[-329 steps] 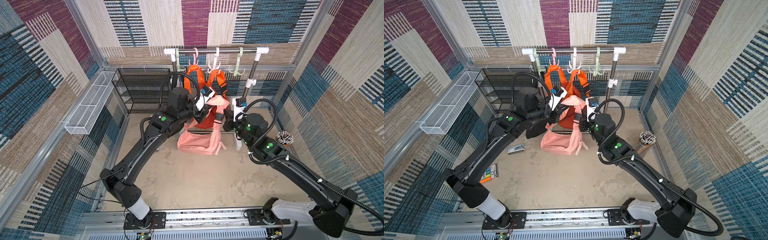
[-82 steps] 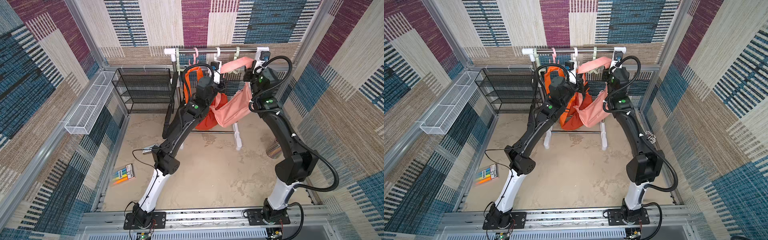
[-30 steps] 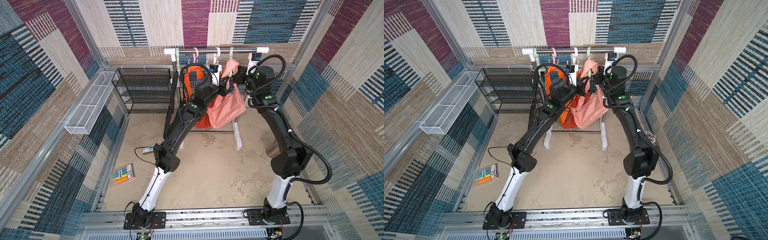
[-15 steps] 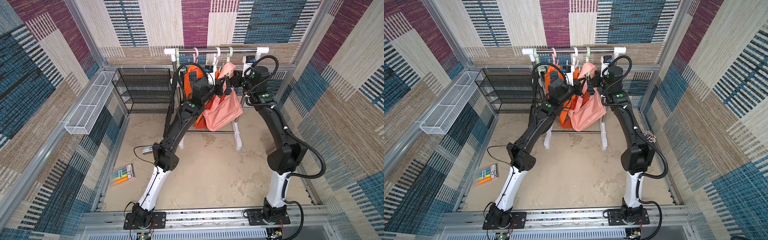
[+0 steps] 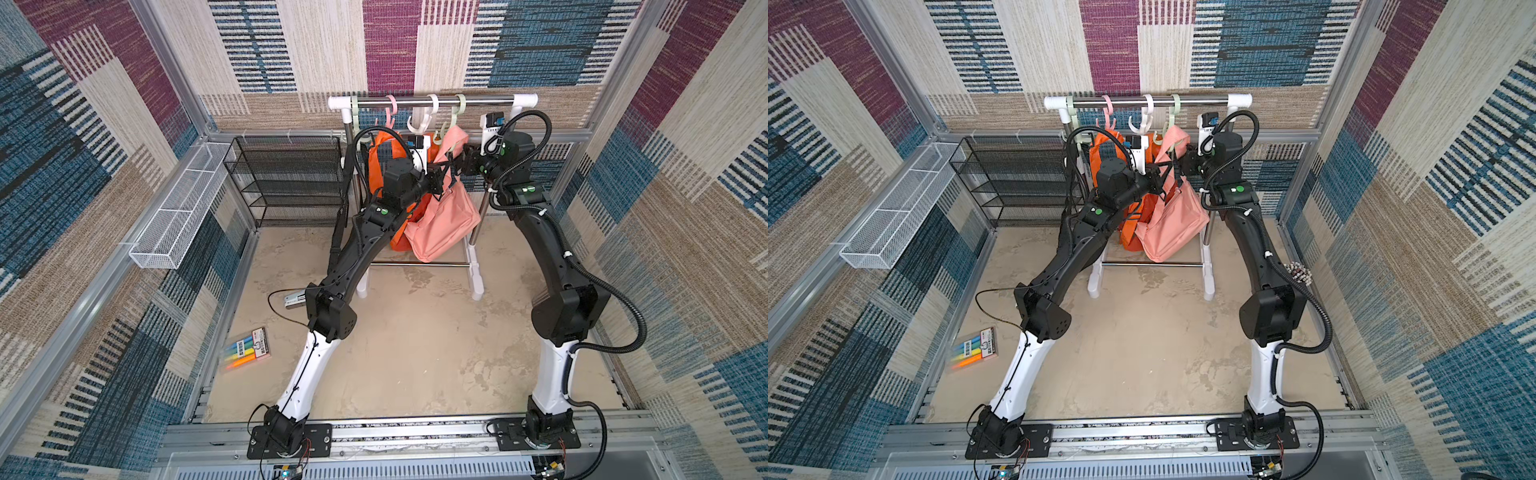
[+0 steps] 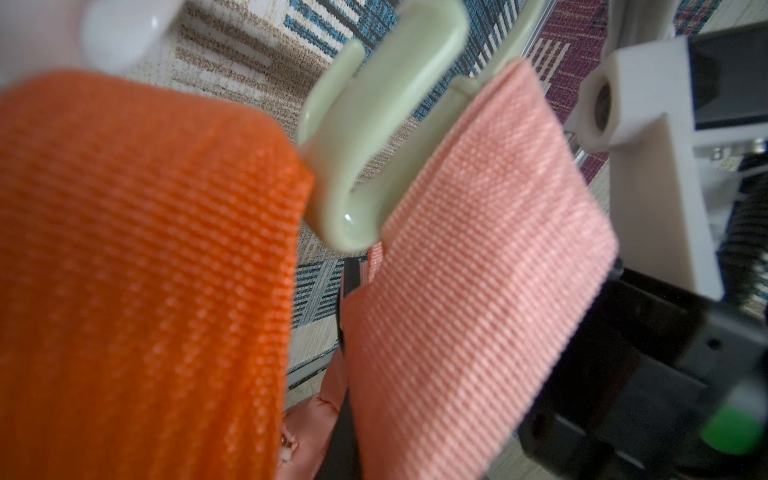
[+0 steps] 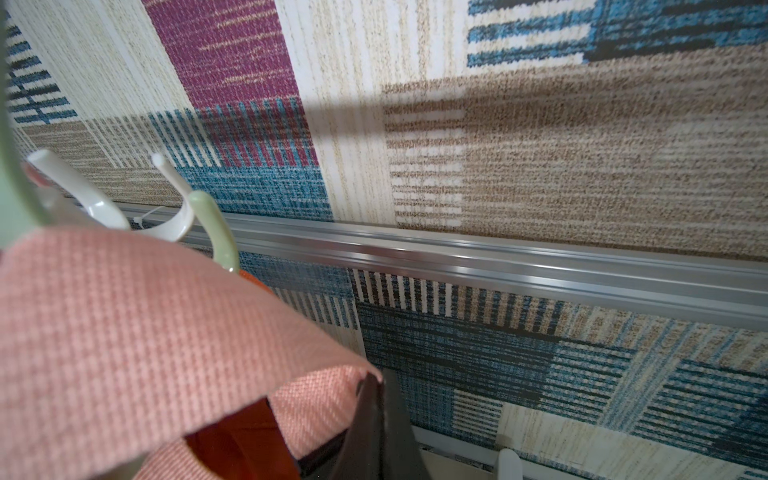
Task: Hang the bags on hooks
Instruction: Hang the bag on the hook, then reset both arms
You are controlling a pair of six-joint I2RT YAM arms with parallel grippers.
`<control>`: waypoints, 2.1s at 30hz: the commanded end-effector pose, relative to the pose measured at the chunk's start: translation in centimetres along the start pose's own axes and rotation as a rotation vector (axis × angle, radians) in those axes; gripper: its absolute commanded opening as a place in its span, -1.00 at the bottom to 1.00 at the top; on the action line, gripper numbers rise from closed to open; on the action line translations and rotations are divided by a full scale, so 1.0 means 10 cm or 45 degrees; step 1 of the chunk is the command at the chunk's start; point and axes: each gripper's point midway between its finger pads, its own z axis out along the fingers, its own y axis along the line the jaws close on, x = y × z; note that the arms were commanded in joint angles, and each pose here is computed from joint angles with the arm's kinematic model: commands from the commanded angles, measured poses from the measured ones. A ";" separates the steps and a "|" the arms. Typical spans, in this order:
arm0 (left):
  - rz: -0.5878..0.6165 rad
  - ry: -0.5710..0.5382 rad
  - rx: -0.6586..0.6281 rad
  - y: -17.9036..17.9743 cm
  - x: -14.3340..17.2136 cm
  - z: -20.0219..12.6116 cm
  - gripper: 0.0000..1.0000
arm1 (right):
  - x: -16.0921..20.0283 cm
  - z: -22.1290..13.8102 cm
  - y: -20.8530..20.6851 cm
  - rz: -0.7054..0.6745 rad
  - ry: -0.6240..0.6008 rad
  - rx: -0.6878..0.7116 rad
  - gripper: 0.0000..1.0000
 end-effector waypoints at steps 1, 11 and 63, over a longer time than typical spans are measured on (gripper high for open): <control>-0.068 0.044 0.040 0.00 0.07 0.00 -1.00 | 0.14 -0.01 0.02 -0.013 0.081 -0.013 -1.00; -0.147 0.114 0.104 -0.02 0.20 -0.02 -1.00 | 0.17 -0.12 0.01 -0.021 0.100 0.006 -0.98; 0.669 -0.072 -0.932 0.59 0.29 -3.60 0.99 | 1.53 -2.07 -0.38 -0.047 0.075 0.385 0.99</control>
